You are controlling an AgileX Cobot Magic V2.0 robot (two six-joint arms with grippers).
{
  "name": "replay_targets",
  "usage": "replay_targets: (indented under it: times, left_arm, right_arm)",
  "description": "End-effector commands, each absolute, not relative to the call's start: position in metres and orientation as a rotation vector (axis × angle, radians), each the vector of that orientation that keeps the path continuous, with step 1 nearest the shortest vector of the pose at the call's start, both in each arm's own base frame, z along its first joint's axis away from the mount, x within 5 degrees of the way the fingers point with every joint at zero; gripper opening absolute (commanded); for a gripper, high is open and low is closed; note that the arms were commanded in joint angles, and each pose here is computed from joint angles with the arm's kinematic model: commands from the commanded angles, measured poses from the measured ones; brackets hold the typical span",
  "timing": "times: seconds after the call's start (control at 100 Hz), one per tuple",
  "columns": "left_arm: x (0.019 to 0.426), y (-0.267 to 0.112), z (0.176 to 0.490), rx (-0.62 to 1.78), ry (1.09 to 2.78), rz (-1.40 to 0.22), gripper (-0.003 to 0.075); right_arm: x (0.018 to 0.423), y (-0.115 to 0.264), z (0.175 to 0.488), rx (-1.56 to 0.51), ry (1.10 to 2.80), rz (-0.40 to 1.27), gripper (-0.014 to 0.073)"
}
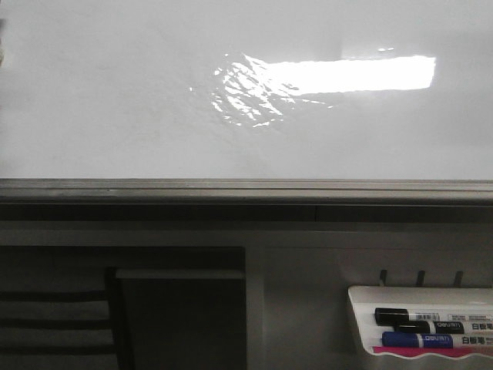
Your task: Write number 7 on whiteboard
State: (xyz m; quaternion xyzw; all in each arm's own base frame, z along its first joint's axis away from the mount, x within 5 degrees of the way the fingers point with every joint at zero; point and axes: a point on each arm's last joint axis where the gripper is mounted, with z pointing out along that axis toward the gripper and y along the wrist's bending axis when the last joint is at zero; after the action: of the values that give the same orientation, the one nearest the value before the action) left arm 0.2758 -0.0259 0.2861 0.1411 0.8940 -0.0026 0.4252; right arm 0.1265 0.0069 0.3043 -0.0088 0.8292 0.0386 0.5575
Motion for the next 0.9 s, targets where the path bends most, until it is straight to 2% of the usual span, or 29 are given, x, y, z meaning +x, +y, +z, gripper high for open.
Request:
replay_targets:
  times: [0.0, 0.42, 0.74, 0.81, 0.89]
  left_arm:
    - [0.285, -0.030, 0.304, 0.370, 2.094, 0.033, 0.0496]
    - [0.296, -0.033, 0.296, 0.367, 2.075, 0.040, 0.0254]
    - [0.288, -0.033, 0.299, 0.378, 2.108, 0.023, 0.0018]
    - [0.282, -0.034, 0.303, 0.388, 2.131, 0.010, -0.0020]
    - [0.271, -0.035, 0.310, 0.400, 2.186, -0.033, -0.0020]
  right_arm:
    - [0.131, 0.006, 0.322, -0.015, 1.852, 0.078, 0.0650]
    - [0.131, 0.006, 0.322, -0.015, 1.852, 0.078, 0.0650]
    - [0.137, 0.006, 0.316, -0.016, 1.898, 0.080, 0.0650]
    - [0.138, 0.007, 0.318, -0.010, 1.914, 0.096, 0.0650]
    - [0.138, 0.009, 0.324, -0.017, 1.961, 0.119, 0.0650]
